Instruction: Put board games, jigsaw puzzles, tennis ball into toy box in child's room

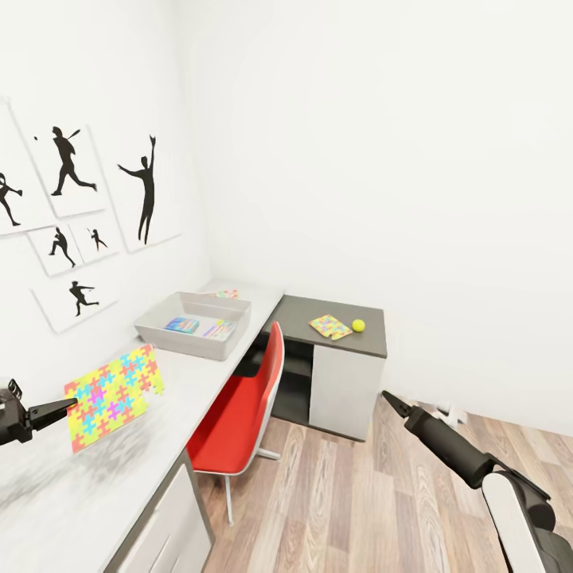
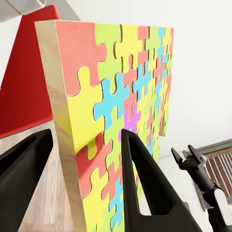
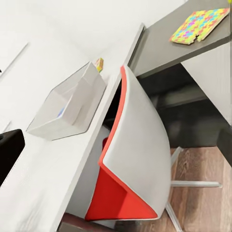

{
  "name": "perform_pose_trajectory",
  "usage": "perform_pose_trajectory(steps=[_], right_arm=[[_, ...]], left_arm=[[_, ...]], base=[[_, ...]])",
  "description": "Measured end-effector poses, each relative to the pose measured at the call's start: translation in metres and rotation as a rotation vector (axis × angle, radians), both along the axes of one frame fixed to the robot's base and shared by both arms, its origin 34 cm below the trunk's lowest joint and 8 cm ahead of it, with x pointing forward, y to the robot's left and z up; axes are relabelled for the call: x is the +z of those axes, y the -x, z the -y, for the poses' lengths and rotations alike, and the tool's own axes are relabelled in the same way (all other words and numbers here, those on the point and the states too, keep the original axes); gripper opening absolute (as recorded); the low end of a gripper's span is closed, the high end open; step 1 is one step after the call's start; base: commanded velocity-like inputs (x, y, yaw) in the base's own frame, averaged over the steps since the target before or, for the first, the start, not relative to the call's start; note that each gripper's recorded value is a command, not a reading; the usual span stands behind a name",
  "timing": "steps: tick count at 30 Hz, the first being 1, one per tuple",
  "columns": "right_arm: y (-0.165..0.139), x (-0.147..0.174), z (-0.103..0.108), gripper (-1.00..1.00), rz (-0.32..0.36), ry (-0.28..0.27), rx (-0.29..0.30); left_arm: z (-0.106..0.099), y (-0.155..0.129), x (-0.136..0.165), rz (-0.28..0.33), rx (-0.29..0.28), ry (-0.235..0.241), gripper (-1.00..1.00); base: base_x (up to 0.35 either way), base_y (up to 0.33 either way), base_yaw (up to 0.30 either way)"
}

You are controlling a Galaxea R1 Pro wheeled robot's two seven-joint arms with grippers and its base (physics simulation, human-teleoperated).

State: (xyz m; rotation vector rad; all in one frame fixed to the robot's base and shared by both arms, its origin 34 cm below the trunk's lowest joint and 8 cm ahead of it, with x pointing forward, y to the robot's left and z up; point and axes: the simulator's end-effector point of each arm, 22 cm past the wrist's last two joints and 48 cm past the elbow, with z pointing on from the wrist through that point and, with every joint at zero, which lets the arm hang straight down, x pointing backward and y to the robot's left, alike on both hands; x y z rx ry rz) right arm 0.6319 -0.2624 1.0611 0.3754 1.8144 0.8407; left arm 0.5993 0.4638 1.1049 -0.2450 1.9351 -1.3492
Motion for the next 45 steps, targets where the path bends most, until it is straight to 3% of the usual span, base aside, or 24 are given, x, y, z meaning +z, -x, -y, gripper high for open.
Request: perform_pose_trajectory(steps=[10,34,45], right_arm=[[0.005,0.021,-0.018,1.00,0.082,-0.041,0.083],[0.006,0.024,-0.022,1.00,0.096,-0.049,0.102],[0.010,0.034,-0.028,1.00,0.128,-0.065,0.133]], left_arm=[[0.000,0.000,-0.001,0.000,0.000,0.001,-1.00],[0.003,0.000,-0.002,0.001,-0.003,0.006,-1.00],[0.003,0.000,0.000,0.007,-0.003,0.005,-1.00]], base=[[0.184,-0.233,0.122],[0.277,-0.162,0.045],[0.297,-0.139,0.230]])
